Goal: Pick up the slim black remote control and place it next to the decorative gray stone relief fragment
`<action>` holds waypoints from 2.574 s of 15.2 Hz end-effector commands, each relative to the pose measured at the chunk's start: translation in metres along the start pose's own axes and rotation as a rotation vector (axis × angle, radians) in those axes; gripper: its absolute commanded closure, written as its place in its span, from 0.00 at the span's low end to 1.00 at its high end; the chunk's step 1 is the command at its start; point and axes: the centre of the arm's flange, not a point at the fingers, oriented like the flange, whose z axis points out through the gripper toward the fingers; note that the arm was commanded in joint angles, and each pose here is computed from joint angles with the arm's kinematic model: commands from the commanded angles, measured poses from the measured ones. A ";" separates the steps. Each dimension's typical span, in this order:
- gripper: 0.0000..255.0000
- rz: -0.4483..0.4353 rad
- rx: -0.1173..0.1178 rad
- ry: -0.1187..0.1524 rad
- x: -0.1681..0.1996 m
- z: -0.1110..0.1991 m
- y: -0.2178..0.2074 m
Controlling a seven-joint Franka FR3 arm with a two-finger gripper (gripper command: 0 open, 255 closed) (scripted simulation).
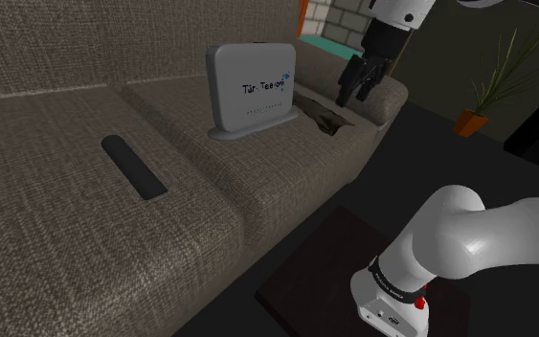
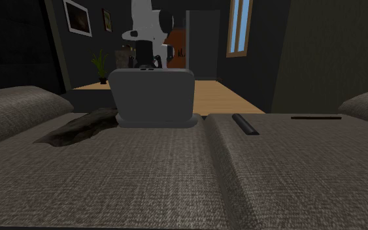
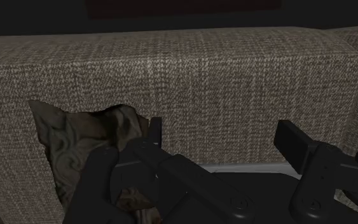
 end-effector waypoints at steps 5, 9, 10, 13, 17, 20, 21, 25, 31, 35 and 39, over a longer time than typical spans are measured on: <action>0.00 0.002 0.008 -0.009 0.018 0.014 -0.047; 0.00 0.004 0.017 -0.018 0.037 0.029 -0.093; 0.00 0.004 0.019 -0.020 0.041 0.032 -0.105; 0.00 0.006 0.025 -0.027 0.055 0.043 -0.140; 0.00 0.008 0.033 -0.035 0.074 0.056 -0.187; 0.00 0.009 0.040 -0.042 0.087 0.066 -0.222; 0.00 0.010 0.042 -0.044 0.092 0.070 -0.234; 0.00 0.012 0.050 -0.053 0.110 0.083 -0.281; 0.00 0.015 0.063 -0.066 0.137 0.102 -0.351; 0.00 0.017 0.071 -0.075 0.156 0.115 -0.398; 0.00 0.017 0.072 -0.076 0.156 0.132 -0.404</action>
